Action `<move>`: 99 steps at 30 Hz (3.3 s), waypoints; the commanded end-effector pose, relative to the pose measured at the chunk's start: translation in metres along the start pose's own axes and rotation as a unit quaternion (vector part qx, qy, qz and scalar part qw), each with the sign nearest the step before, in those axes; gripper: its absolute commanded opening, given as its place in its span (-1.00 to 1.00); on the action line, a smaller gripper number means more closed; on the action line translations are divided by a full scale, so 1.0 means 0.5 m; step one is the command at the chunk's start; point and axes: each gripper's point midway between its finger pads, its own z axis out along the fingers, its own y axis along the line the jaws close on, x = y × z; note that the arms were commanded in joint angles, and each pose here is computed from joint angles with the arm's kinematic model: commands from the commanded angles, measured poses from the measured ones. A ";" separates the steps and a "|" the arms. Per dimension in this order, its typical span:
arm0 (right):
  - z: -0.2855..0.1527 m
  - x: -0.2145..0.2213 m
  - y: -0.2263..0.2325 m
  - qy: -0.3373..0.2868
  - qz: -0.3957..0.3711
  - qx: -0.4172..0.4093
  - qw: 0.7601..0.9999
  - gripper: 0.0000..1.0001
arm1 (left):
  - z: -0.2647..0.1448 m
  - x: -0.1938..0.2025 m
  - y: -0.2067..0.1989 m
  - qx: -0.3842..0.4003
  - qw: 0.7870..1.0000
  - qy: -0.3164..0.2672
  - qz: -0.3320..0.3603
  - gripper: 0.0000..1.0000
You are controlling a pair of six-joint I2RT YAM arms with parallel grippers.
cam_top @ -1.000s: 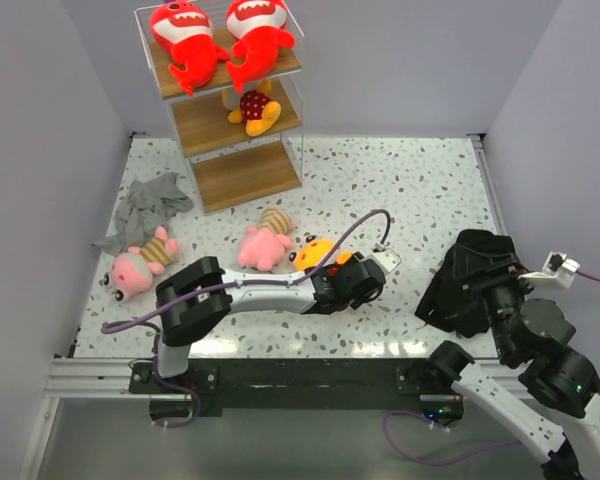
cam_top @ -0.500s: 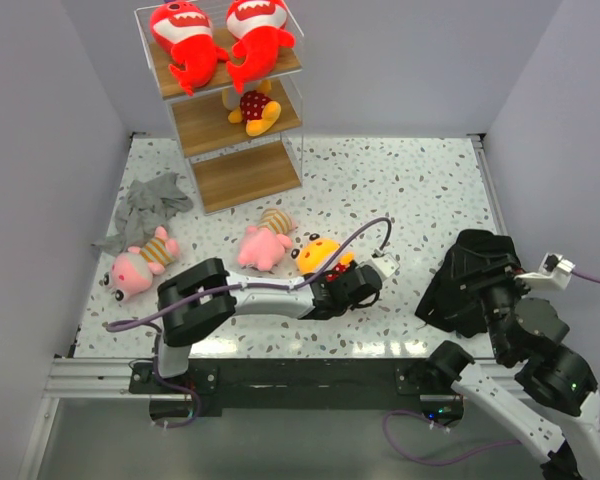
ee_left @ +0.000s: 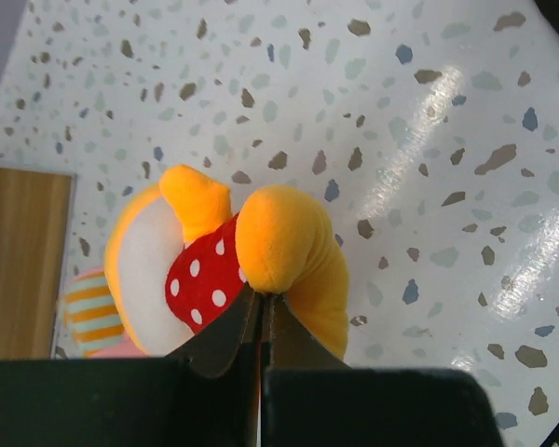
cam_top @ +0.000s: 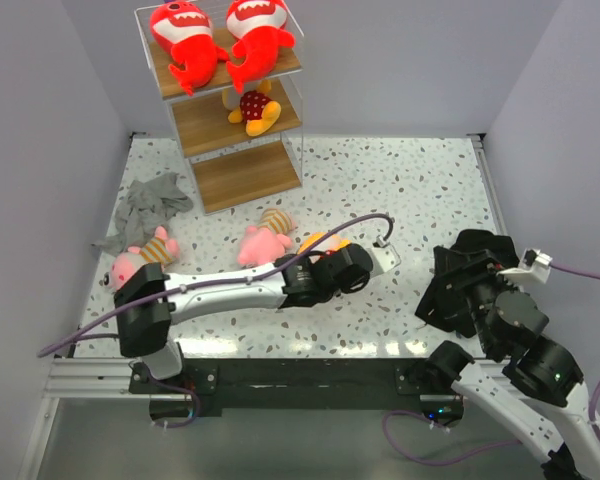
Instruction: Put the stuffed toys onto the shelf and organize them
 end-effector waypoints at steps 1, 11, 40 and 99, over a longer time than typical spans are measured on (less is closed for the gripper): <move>0.023 0.034 0.031 0.028 0.010 -0.010 1.000 0.55 | -0.102 -0.075 0.126 -0.040 0.997 -0.043 0.053 -1.00; 0.041 0.103 0.038 0.078 0.007 -0.019 0.997 0.97 | -0.241 -0.111 0.372 -0.152 0.973 -0.077 0.158 -1.00; 0.024 0.095 0.035 0.074 0.013 -0.038 0.996 0.97 | -0.313 -0.021 0.576 -0.173 0.949 -0.072 0.255 -1.00; 0.045 0.120 0.037 0.074 -0.027 -0.050 0.996 0.97 | -0.209 0.073 0.825 -0.318 0.881 0.000 0.351 -0.38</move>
